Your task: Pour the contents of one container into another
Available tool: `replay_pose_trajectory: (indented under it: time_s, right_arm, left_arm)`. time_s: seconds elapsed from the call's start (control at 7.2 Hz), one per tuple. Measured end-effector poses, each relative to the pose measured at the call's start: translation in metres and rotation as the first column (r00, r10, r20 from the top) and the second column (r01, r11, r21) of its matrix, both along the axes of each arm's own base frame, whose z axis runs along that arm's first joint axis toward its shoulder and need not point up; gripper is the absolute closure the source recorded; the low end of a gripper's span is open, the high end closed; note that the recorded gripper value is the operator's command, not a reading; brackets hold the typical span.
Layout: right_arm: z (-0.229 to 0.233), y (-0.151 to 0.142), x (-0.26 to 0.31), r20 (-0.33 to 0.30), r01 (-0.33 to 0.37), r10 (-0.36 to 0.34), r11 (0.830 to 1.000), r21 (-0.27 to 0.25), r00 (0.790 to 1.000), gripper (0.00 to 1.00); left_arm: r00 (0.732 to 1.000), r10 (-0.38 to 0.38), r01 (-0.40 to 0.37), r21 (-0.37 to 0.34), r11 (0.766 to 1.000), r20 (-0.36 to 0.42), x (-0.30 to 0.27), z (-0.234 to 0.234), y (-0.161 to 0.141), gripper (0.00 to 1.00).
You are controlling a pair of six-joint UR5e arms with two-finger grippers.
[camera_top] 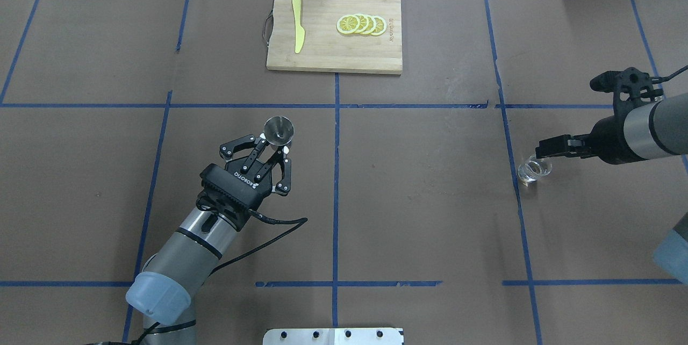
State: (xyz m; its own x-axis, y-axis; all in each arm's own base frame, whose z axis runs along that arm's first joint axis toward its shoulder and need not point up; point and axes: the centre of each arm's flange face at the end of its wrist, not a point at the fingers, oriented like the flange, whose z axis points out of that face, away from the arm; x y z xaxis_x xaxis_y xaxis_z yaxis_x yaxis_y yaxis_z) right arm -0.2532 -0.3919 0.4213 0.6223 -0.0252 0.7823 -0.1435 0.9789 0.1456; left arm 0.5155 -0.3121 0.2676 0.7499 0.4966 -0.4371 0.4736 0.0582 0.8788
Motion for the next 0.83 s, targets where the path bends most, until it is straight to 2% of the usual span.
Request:
replay_pose_trajectory:
  time_s: [0.28,0.42,0.56,0.83]
  right_arm:
    - [0.003,0.021,-0.014,-0.03,-0.089,0.088,0.995,-0.034,0.996,0.0]
    - [0.002,0.041,-0.023,-0.053,-0.148,0.146,0.989,-0.022,0.988,0.0]
    - [0.005,0.068,-0.036,-0.074,-0.213,0.214,0.977,0.03,0.974,0.0]
    - [0.013,0.11,-0.053,-0.037,-0.314,0.324,0.936,0.157,0.945,0.0]
  left_arm:
    - [1.0,0.018,-0.019,-0.026,0.999,-0.006,0.007,-0.012,-0.008,1.0]
    - [1.0,0.02,-0.02,-0.029,0.999,-0.007,0.008,-0.014,-0.009,1.0]
    - [1.0,0.02,-0.02,-0.031,0.999,-0.008,0.008,-0.014,-0.01,1.0]
    - [1.0,0.019,-0.019,-0.031,0.999,-0.007,0.008,-0.015,-0.011,1.0]
